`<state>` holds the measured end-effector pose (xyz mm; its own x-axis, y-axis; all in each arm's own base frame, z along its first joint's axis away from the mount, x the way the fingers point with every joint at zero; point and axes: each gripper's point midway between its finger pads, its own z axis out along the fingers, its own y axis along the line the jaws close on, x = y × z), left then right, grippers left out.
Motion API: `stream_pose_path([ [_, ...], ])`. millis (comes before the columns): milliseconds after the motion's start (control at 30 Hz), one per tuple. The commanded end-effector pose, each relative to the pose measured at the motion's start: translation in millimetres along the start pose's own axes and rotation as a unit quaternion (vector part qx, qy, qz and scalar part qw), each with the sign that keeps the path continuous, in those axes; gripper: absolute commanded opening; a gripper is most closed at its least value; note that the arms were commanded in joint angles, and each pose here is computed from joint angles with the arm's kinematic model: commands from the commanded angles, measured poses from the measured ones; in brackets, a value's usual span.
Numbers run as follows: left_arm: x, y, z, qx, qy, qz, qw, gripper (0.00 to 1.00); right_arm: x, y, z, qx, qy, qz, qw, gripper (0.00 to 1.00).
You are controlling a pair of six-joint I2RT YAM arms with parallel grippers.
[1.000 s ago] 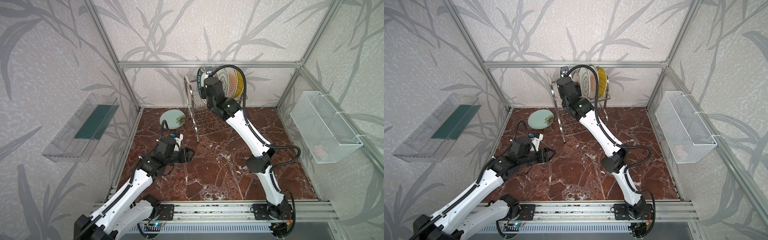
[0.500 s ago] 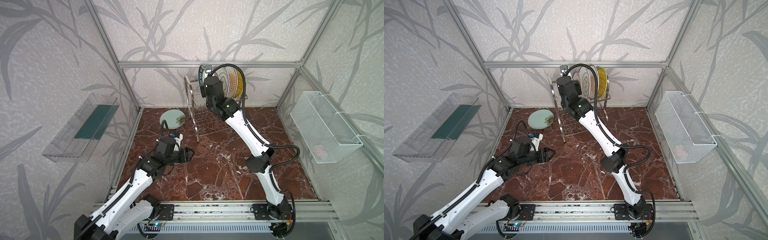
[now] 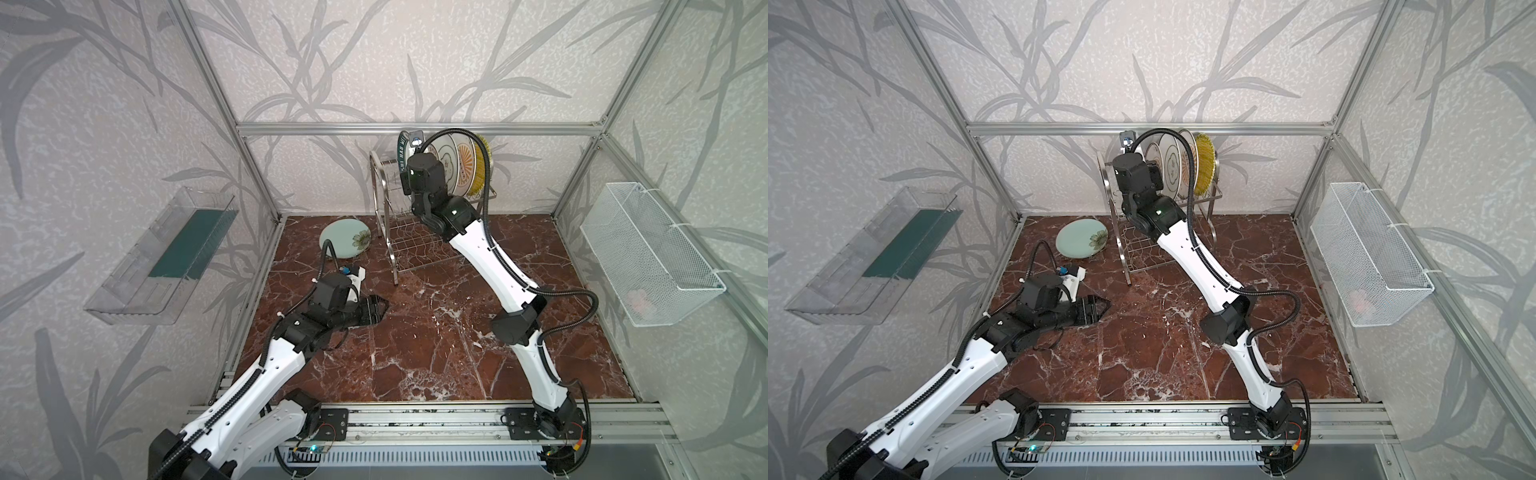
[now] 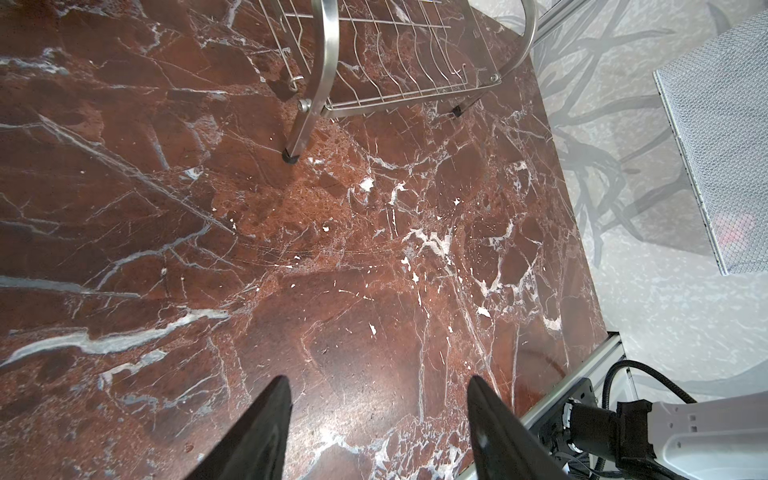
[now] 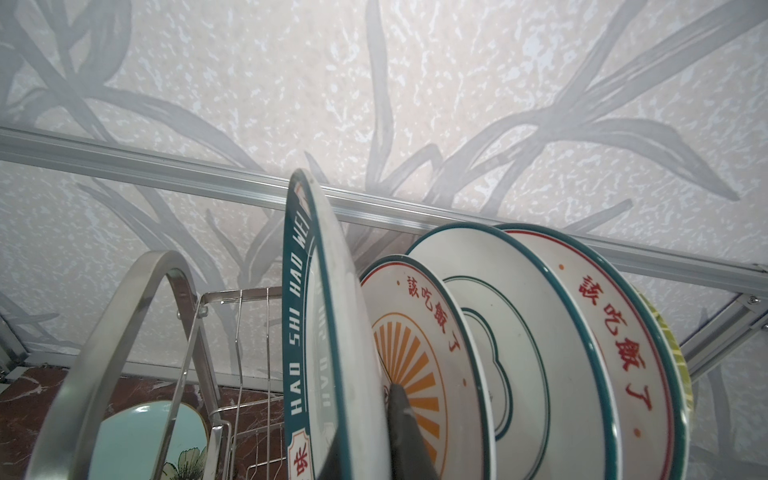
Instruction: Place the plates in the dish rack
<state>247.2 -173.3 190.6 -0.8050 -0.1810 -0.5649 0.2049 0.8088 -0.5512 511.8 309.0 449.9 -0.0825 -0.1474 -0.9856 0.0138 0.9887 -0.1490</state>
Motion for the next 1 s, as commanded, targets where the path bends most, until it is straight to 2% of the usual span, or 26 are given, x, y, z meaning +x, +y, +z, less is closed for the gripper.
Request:
stream_pose_path([
  [0, 1, 4, 0, -0.009, 0.002, 0.007, 1.000, 0.65, -24, -25, -1, 0.033, -0.030, 0.035, 0.998, 0.00],
  [400, -2, 4, -2, -0.009, -0.001, 0.008, 1.000, 0.65, -30, -31, -2, 0.025, -0.034, 0.050, 0.998, 0.00],
  [967, 0, 5, -2, -0.011, 0.000, 0.007, 1.000, 0.65, -18, -20, 0, -0.001, -0.014, 0.055, 0.998, 0.00],
])
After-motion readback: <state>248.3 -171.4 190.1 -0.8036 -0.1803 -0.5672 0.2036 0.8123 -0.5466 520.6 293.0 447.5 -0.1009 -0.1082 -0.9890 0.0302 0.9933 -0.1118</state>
